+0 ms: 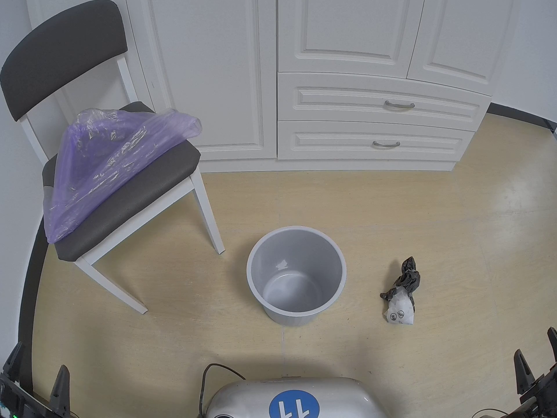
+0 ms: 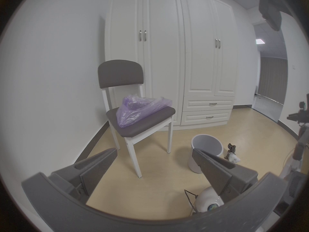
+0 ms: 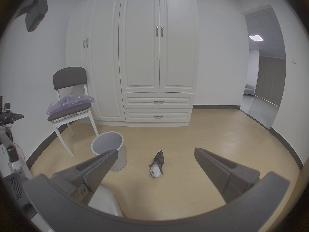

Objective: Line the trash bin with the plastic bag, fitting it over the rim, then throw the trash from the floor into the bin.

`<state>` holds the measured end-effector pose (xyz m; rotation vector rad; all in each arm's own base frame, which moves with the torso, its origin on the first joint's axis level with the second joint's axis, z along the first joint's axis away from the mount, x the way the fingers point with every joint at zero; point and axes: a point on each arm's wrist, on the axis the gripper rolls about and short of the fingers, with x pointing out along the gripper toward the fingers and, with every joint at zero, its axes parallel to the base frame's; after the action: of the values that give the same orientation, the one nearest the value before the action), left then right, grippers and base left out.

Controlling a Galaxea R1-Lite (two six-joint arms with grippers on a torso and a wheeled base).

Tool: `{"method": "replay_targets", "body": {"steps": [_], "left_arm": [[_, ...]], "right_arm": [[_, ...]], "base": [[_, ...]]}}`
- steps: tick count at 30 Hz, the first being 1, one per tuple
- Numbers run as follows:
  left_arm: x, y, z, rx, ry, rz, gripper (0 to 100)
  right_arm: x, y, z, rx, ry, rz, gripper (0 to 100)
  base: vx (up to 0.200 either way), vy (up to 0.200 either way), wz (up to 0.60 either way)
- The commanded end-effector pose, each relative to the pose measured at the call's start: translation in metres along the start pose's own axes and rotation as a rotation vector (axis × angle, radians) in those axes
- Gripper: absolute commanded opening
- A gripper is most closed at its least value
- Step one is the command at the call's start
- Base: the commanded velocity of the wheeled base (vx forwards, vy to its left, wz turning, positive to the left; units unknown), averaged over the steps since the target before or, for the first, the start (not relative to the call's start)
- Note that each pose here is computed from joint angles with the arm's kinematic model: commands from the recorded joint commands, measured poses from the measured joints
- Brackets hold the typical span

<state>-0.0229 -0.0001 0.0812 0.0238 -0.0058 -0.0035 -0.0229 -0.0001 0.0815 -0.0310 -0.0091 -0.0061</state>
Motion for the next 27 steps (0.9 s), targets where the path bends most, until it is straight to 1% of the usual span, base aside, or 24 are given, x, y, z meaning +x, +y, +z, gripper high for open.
{"method": "replay_targets", "body": {"steps": [1, 5, 10, 15, 18, 21, 27], "left_arm": [[0.0, -0.0006, -0.0049, 0.016, -0.003, -0.019, 100], [0.0, -0.0006, -0.0049, 0.013, -0.003, -0.019, 100], [-0.0001, -0.0006, -0.0051, -0.021, 0.002, -0.016, 100], [0.0, -0.0006, -0.0049, 0.021, -0.003, -0.019, 100], [0.0, -0.0006, -0.0049, 0.016, -0.003, -0.019, 100], [0.0002, -0.0006, -0.005, -0.007, 0.001, -0.019, 100], [0.0, -0.0006, -0.0051, -0.005, -0.001, -0.019, 100]], "right_arm": [[0.0, 0.0002, -0.0051, -0.004, 0.0, 0.001, 100], [0.0, 0.0003, -0.0049, -0.004, -0.002, 0.003, 100], [0.0, 0.0003, -0.0049, -0.003, -0.002, 0.006, 100], [0.0, 0.0004, -0.0049, -0.013, -0.002, 0.01, 100], [0.0, 0.0004, -0.0049, -0.013, -0.002, 0.01, 100], [0.0, 0.0004, -0.0049, -0.012, -0.002, 0.01, 100], [0.0, 0.0004, -0.0049, -0.012, -0.002, 0.01, 100]], "base": [[0.0, 0.0, 0.0], [0.0, 0.0, 0.0], [0.0, 0.0, 0.0], [0.0, 0.0, 0.0], [0.0, 0.0, 0.0], [0.0, 0.0, 0.0], [0.0, 0.0, 0.0]]}}
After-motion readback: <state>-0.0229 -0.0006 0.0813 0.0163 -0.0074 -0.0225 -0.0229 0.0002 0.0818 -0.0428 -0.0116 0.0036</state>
